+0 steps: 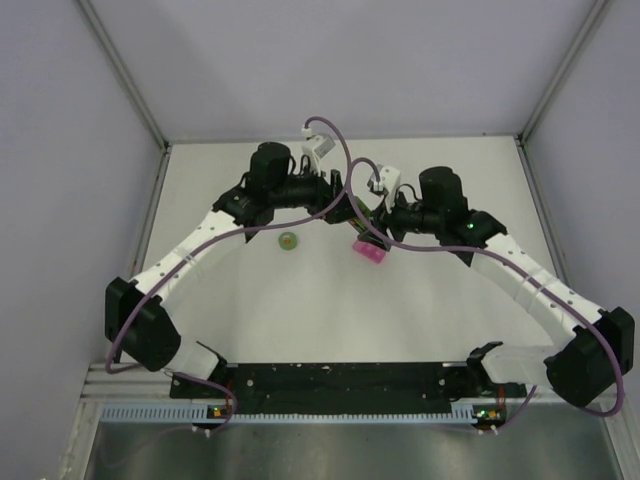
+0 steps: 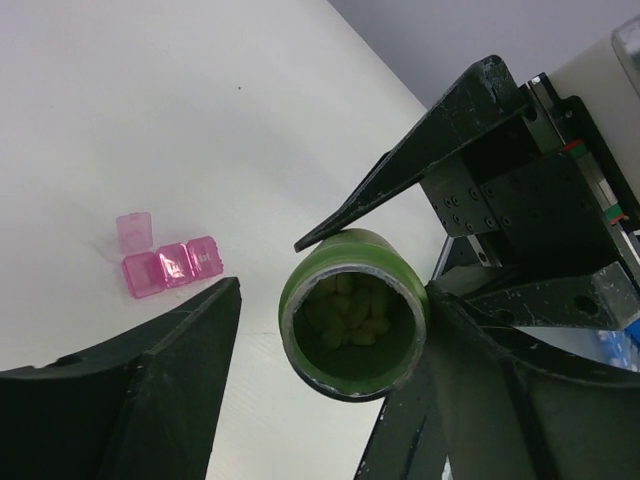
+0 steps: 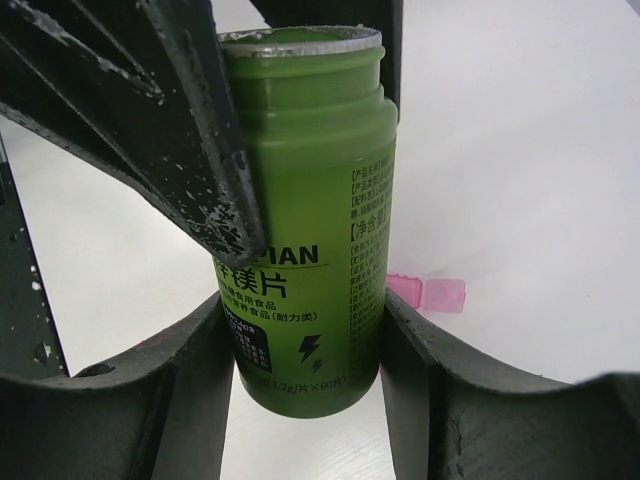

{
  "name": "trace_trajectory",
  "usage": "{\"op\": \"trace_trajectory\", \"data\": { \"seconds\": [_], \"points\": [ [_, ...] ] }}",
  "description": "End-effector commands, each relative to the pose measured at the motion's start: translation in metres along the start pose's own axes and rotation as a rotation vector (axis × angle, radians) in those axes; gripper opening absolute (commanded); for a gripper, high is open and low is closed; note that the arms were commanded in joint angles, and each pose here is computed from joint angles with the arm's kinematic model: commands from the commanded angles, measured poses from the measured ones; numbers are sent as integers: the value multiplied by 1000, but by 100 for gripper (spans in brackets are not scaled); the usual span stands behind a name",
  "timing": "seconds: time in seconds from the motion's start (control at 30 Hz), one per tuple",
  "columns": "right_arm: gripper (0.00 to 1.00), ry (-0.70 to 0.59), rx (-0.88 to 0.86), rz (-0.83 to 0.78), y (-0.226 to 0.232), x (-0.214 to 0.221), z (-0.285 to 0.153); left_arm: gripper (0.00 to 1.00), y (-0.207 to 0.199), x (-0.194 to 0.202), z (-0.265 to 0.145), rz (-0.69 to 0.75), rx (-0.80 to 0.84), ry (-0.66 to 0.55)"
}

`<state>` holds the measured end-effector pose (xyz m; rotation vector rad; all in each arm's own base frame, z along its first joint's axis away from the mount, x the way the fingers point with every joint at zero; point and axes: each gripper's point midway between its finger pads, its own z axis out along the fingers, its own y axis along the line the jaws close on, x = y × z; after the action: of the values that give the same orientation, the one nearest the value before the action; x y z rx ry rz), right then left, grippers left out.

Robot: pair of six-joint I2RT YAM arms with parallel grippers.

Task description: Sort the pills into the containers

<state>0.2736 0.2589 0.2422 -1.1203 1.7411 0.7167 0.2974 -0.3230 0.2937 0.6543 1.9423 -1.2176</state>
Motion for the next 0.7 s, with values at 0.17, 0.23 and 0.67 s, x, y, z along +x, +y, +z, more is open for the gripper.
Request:
{"op": "trace_trajectory", "data": {
  "seconds": [0.17,0.23,0.67],
  "points": [
    [2,-105,50,-48,-9,-36,-10,31,-9,-14,3,26,5,-24],
    [11,-108,55,-48,-9,-36,-11,3,-9,-15,4,26,12,-24],
    [76,-175,71,-43,-7,-70,-28,0,-7,-40,-23,-41,116,-154]
  ]
}}
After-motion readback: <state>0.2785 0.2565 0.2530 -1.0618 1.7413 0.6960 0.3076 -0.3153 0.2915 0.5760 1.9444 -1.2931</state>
